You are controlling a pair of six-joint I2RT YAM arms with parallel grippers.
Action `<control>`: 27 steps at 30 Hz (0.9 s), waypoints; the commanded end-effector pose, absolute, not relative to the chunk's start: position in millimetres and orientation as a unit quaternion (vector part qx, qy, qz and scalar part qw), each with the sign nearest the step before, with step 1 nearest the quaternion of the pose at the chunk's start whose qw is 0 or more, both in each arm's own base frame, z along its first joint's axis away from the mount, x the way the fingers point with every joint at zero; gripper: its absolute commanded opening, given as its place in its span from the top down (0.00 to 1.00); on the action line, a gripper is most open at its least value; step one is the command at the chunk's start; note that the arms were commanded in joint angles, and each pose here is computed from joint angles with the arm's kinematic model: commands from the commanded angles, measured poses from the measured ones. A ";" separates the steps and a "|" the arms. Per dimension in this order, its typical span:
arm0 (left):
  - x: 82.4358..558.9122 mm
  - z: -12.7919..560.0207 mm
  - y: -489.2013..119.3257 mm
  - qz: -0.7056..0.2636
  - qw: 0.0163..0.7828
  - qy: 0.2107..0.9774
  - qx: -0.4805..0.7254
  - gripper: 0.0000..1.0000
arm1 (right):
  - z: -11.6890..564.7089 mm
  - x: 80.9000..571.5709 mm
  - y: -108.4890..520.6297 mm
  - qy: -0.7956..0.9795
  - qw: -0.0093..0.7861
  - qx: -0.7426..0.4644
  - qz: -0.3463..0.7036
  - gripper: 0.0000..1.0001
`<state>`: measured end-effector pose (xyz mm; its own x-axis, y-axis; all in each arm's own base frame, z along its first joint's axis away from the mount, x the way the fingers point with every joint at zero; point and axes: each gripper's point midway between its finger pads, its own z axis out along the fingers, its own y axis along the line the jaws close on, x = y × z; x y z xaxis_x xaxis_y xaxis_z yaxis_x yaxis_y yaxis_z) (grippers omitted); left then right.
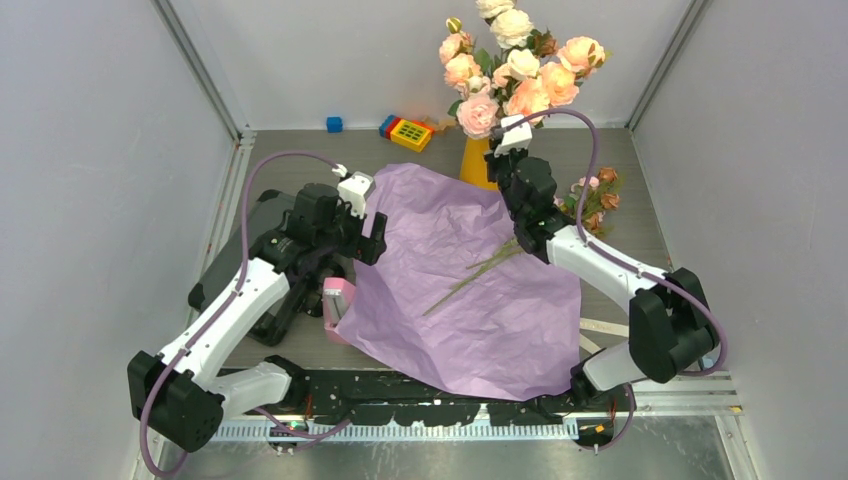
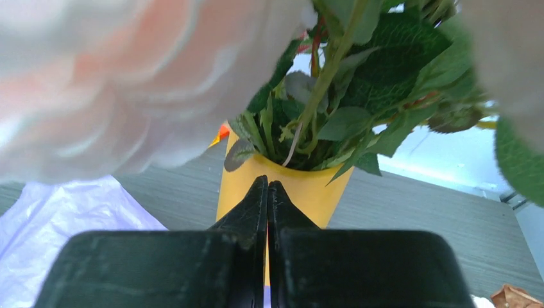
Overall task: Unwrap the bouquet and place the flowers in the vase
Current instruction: Insert the fake flower into the vase.
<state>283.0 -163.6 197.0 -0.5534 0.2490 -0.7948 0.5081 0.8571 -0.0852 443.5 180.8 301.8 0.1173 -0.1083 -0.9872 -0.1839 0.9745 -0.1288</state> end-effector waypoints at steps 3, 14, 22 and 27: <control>286.8 218.8 -165.1 -0.163 0.451 0.850 0.219 0.09 | 301.3 443.9 178.0 0.665 0.740 -0.098 0.026 1.00; 286.5 219.8 -164.8 -0.162 0.452 0.849 0.218 0.09 | 309.7 430.4 169.9 0.661 0.745 -0.087 0.032 0.74; 286.8 219.8 -164.3 -0.161 0.453 0.850 0.218 0.09 | 308.6 406.7 159.0 0.671 0.736 -0.079 0.043 0.53; 286.3 221.0 -164.3 -0.162 0.454 0.849 0.217 0.09 | 294.7 385.3 143.9 0.698 0.712 -0.064 0.042 0.47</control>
